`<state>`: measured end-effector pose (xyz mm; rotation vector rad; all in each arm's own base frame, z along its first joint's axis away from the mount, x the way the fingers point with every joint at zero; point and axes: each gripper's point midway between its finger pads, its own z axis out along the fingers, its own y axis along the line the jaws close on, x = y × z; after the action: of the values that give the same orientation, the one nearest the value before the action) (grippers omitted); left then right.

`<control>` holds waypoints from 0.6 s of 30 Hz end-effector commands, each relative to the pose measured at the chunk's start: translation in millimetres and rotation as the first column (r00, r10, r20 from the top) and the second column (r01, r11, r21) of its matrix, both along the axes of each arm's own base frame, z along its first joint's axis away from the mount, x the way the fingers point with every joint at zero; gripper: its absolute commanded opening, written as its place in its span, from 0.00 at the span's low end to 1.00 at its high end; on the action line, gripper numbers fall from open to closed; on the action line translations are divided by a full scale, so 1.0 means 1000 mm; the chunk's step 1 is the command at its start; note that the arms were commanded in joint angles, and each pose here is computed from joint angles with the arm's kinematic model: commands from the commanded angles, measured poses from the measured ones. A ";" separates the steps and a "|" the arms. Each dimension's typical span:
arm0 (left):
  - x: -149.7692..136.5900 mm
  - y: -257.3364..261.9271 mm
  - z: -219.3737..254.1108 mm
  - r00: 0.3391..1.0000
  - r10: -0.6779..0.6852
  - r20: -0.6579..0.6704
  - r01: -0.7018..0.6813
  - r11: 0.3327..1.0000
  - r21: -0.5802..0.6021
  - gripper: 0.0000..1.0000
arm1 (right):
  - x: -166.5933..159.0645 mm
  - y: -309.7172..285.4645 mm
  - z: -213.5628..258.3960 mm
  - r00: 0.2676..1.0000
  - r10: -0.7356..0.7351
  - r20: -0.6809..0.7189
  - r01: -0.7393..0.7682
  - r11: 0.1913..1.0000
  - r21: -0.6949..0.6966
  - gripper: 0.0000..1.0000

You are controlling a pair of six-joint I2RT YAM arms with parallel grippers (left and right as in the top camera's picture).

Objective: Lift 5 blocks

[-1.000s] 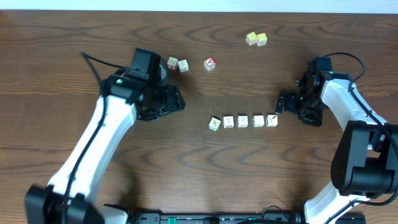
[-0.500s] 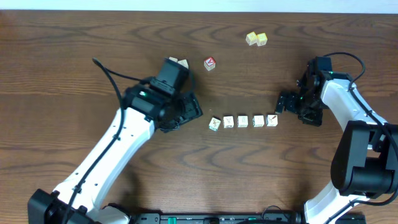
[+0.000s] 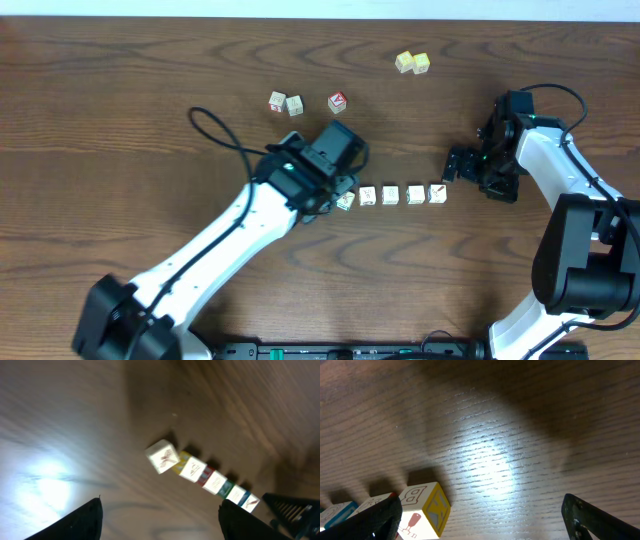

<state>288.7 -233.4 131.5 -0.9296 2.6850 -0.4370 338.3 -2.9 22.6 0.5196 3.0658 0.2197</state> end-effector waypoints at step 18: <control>0.011 -0.016 -0.094 0.935 0.315 -0.164 -0.313 0.949 0.034 0.77 | 0.000 0.002 -0.001 1.000 0.002 0.000 -0.002 1.000 -0.006 0.99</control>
<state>301.0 -249.6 46.0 -1.3014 2.6552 -0.2981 339.1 -3.1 22.6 0.5193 3.0623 0.2199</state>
